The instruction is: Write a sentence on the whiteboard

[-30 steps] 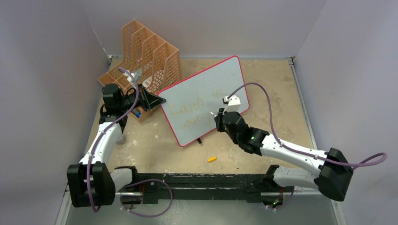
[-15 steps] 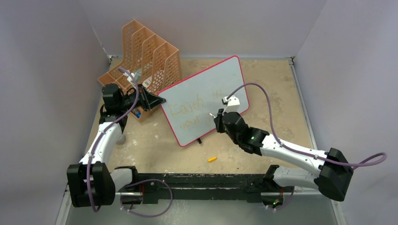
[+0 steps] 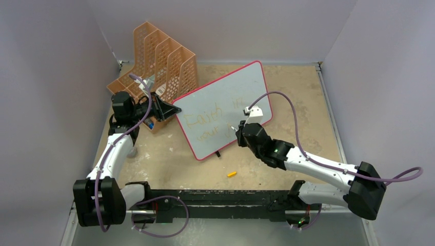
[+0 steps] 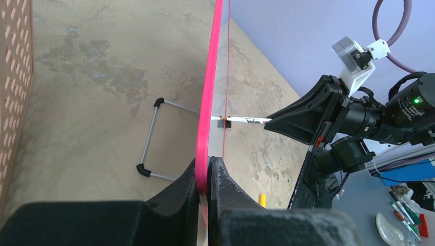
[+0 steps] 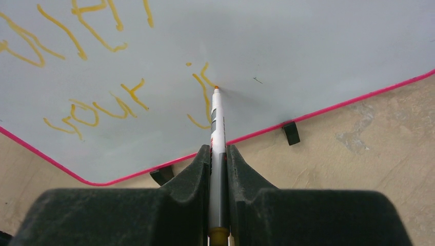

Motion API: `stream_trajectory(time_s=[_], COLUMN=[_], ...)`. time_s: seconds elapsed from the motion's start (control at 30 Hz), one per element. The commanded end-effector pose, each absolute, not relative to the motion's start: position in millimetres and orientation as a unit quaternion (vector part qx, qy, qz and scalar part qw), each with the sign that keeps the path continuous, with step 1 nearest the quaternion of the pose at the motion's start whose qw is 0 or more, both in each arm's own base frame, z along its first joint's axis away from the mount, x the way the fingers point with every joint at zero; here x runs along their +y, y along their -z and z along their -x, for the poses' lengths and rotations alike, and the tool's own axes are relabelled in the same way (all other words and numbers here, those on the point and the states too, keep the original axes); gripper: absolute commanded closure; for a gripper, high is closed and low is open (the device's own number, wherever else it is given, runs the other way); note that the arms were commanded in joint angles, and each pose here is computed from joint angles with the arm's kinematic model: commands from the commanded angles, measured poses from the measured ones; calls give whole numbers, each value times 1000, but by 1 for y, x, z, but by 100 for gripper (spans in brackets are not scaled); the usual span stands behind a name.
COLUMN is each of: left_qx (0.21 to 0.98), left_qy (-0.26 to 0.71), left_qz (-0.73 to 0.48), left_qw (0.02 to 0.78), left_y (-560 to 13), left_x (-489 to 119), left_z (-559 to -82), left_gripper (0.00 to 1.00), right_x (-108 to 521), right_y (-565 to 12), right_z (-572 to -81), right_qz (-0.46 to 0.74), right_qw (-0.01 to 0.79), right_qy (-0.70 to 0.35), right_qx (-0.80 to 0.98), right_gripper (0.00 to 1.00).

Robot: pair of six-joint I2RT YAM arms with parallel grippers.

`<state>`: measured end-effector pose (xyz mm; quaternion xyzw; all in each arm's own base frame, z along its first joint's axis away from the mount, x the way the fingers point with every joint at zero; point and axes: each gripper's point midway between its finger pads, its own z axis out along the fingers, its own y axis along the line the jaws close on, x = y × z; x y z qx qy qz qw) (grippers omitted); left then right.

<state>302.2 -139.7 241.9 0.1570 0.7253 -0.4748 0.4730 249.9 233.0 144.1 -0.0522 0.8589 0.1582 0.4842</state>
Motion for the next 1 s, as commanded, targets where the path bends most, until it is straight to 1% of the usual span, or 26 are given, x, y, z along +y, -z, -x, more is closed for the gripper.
stream_trajectory(time_s=[0.0, 0.47, 0.97], left_qx=[709, 709, 708], left_qy=[444, 444, 445], left_qz=[-190, -191, -192], left_qw=[514, 514, 514], left_y=[-254, -254, -255], left_x=[-134, -134, -134], left_z=[-313, -313, -313], left_gripper=[100, 100, 100], right_x=[220, 223, 233], right_y=[-143, -168, -182], right_z=[-256, -270, -276], right_qz=[27, 12, 24], right_qw=[492, 529, 542], right_qy=[-133, -139, -153], right_qx=[860, 837, 826], right_gripper=[100, 100, 100])
